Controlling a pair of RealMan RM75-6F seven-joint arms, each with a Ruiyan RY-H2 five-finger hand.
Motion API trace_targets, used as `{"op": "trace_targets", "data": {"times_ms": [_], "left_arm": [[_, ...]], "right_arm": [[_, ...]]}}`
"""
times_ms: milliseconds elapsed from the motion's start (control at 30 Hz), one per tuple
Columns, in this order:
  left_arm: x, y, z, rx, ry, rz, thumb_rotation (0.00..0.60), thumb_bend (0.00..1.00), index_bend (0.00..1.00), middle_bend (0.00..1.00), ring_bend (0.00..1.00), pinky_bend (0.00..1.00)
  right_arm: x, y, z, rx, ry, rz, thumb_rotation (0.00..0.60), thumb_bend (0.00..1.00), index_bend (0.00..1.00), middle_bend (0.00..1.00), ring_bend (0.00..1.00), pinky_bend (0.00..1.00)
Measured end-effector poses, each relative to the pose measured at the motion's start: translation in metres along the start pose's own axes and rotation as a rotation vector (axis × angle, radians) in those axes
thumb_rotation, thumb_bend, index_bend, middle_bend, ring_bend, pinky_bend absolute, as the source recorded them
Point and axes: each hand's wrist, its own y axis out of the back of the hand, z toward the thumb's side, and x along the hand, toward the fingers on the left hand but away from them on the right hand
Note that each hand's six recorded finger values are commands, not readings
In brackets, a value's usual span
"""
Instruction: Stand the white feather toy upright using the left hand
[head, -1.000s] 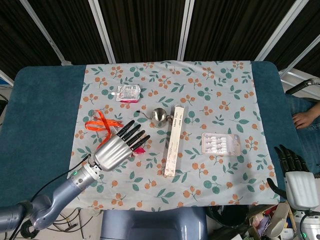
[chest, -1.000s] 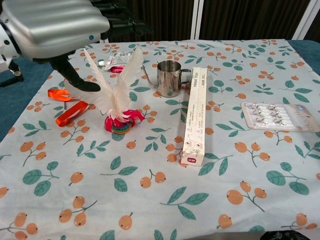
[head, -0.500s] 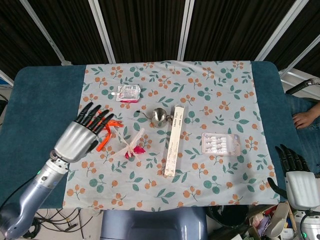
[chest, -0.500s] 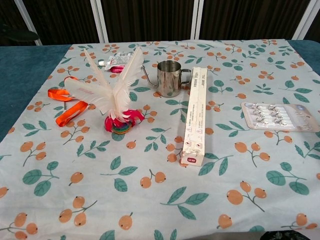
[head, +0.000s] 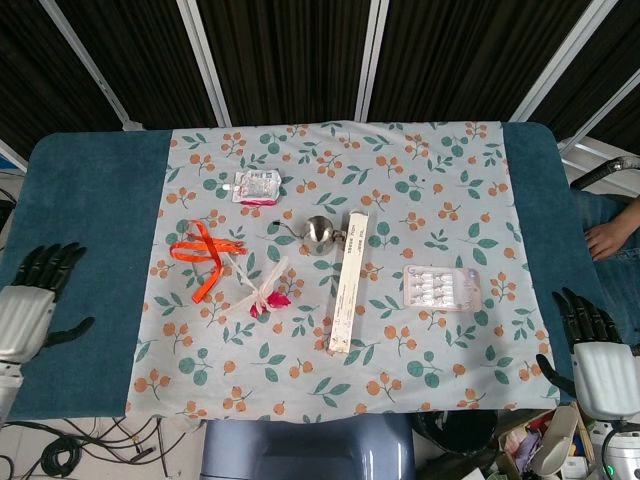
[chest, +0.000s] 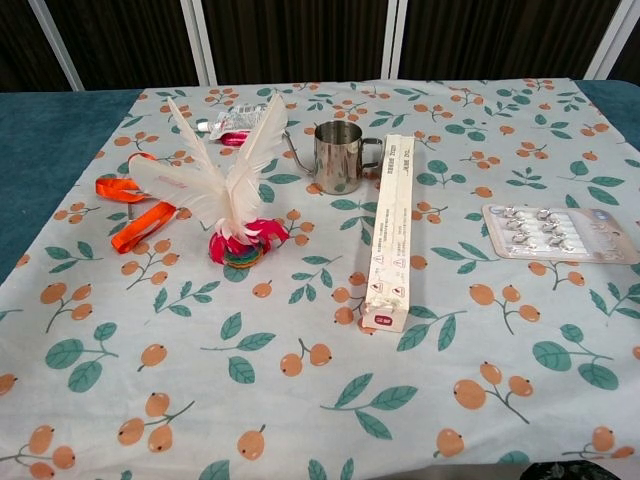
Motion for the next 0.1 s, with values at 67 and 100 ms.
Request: {"op": "trace_targets", "data": {"times_ms": [67, 100], "left_arm": [[-0.012, 0.002, -0.015, -0.008, 0.017, 0.025, 0.6, 0.17, 0.02, 0.05, 0.0, 0.0], [-0.016, 0.003, -0.02, -0.008, 0.021, 0.034, 0.6, 0.17, 0.02, 0.05, 0.0, 0.0]], "right_arm": [[0.0, 0.0, 0.0, 0.0, 0.001, 0.0, 0.6, 0.14, 0.07, 0.05, 0.1, 0.16], [0.0, 0.0, 0.0, 0.0, 0.001, 0.0, 0.6, 0.14, 0.07, 0.05, 0.1, 0.16]]}}
